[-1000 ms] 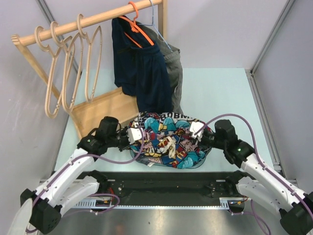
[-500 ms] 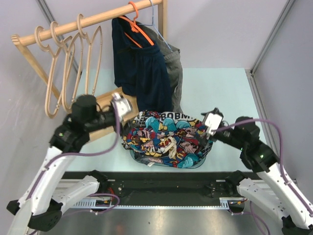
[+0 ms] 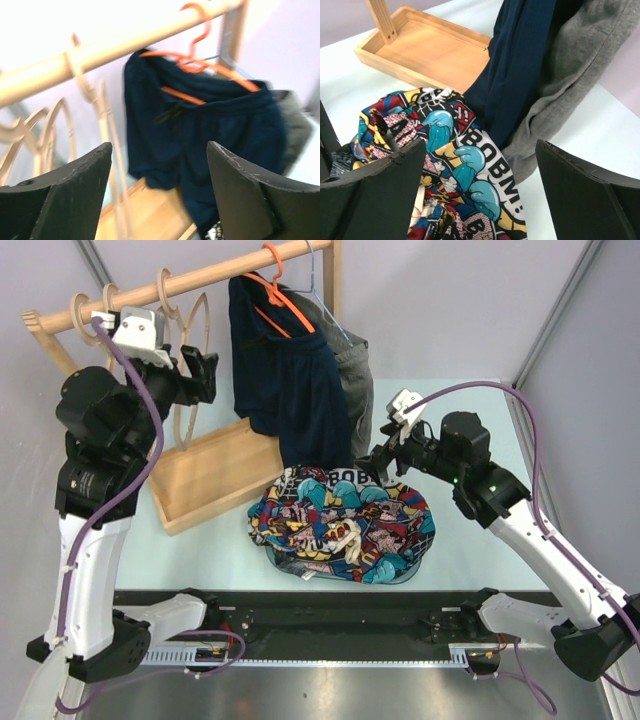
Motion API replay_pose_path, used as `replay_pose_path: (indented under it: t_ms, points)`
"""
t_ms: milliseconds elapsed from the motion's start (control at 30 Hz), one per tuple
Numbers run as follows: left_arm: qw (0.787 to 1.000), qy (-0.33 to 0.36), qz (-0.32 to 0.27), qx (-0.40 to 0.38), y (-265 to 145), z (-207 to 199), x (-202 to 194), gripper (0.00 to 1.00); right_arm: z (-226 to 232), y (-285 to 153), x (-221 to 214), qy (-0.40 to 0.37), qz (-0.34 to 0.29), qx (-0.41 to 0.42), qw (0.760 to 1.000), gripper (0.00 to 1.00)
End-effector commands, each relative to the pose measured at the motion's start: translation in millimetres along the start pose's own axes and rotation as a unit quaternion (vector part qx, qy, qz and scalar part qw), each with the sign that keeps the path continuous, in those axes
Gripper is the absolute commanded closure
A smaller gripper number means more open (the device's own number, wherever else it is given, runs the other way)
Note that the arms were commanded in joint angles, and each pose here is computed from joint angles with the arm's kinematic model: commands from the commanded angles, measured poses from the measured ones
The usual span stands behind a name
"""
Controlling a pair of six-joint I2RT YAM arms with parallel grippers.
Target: Place the shorts on the hanger
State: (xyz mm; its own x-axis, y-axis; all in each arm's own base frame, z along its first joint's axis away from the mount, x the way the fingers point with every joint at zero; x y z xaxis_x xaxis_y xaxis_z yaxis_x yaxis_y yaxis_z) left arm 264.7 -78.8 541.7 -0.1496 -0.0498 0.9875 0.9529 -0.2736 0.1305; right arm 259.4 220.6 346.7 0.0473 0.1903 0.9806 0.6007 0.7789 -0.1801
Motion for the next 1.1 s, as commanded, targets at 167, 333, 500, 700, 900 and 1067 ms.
replay_pose_path:
  t_ms: [167,333,500,700,900,1067]
  points:
    - [0.985,0.011,0.094,0.142,22.2,41.6,-49.1,0.26,0.9,-11.5,48.0,-0.005,-0.071,-0.010,0.997,0.04]
    - [0.980,0.018,0.122,0.157,34.5,47.3,-65.9,0.28,-0.1,-13.2,49.5,-0.012,-0.073,-0.015,0.997,0.04]
    - [0.975,0.013,0.151,0.160,44.9,49.0,-87.8,0.35,0.3,-13.6,51.7,-0.016,-0.077,-0.014,0.997,0.04]
    - [0.974,0.007,0.151,0.166,52.2,58.2,-89.0,0.64,0.6,-14.3,51.6,-0.021,-0.077,-0.013,0.997,0.05]
    - [0.985,-0.002,0.091,0.146,49.7,54.6,-58.3,1.00,-0.3,-12.3,51.4,-0.028,-0.077,-0.013,0.997,0.05]
    - [0.990,0.010,0.015,0.138,37.0,54.7,-16.5,1.00,-1.2,-10.1,51.3,-0.034,-0.077,-0.011,0.996,0.05]
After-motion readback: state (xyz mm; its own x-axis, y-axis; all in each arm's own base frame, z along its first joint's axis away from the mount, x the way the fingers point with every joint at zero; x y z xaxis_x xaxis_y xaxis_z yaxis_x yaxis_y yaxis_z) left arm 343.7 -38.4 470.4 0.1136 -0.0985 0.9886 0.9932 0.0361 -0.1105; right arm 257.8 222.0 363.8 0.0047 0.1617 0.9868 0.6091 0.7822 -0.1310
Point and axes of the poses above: each gripper's point midway between its finger pads, its own y axis out along the fingers, its own z axis along the line the jaws close on, x = y × z, the point moved 3 cm from there along -y, back along the fingers, and after that the axes turned 1 degree about y, right-handed, at the moved point
